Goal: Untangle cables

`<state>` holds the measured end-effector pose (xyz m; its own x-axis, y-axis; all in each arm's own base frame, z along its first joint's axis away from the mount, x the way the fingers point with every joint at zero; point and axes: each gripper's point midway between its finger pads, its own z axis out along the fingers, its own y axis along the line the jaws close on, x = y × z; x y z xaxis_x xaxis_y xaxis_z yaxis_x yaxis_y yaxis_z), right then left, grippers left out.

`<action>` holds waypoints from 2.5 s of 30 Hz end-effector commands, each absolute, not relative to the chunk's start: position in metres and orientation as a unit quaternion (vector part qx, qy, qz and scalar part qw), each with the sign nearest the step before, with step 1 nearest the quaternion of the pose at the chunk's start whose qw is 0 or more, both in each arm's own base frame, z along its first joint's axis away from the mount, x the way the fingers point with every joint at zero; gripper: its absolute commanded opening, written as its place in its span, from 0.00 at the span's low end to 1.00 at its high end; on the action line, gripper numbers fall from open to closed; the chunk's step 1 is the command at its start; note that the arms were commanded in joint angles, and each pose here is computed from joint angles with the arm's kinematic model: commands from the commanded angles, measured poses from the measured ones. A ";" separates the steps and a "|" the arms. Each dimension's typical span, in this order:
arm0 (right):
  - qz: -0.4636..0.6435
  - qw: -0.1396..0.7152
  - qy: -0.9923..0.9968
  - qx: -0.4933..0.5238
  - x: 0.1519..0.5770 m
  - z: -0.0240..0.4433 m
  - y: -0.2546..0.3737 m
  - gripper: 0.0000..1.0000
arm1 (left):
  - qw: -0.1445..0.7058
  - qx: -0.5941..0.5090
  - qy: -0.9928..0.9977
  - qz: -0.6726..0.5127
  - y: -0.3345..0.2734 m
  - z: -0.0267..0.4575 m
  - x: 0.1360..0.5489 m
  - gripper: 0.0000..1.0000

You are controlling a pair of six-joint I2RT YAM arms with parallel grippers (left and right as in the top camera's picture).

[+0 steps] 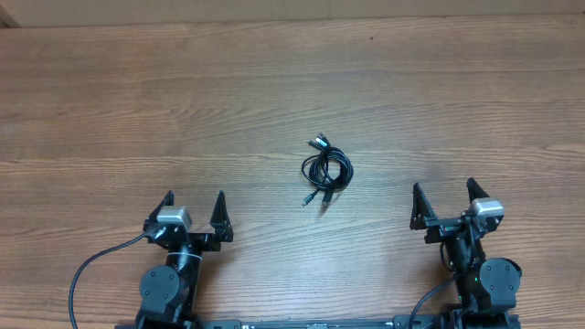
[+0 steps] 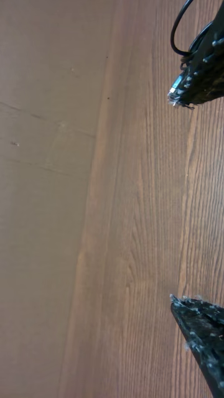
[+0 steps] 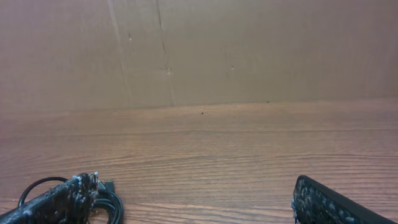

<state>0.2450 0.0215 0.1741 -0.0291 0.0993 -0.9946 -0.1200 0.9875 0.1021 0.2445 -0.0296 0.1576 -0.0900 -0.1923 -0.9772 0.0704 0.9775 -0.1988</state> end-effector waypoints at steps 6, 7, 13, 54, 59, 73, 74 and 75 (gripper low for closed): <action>0.077 0.697 0.713 0.000 0.245 0.171 0.019 1.00 | 0.675 -0.034 0.730 -0.095 -0.031 0.158 0.244 0.99; 0.077 0.697 0.713 0.000 0.245 0.171 0.019 1.00 | 0.675 -0.034 0.730 -0.096 -0.031 0.158 0.244 0.99; 0.077 0.697 0.713 0.000 0.245 0.172 0.019 1.00 | 0.676 -0.034 0.730 -0.095 -0.031 0.158 0.244 1.00; 0.121 0.818 0.560 -0.041 0.213 0.303 0.035 1.00 | 0.675 -0.034 0.730 -0.095 -0.031 0.158 0.244 1.00; 0.121 0.813 0.568 -0.040 0.202 0.324 0.035 1.00 | 0.676 -0.034 0.730 -0.095 -0.031 0.158 0.244 0.99; 0.123 0.781 0.611 -0.034 0.205 0.352 0.035 1.00 | 0.676 -0.034 0.730 -0.095 -0.031 0.158 0.244 1.00; 0.124 0.777 0.616 -0.033 0.207 0.354 0.035 1.00 | 0.675 -0.034 0.730 -0.095 -0.031 0.158 0.244 1.00; 0.124 0.773 0.622 -0.032 0.209 0.356 0.035 1.00 | 0.675 -0.034 0.730 -0.095 -0.031 0.158 0.244 1.00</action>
<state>0.2102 0.0354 0.3372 0.1874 0.1461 -0.9714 -0.2297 0.9680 0.1013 0.2445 -0.0296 0.1576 -0.0898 -0.1896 -0.9777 0.0707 0.9780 -0.1962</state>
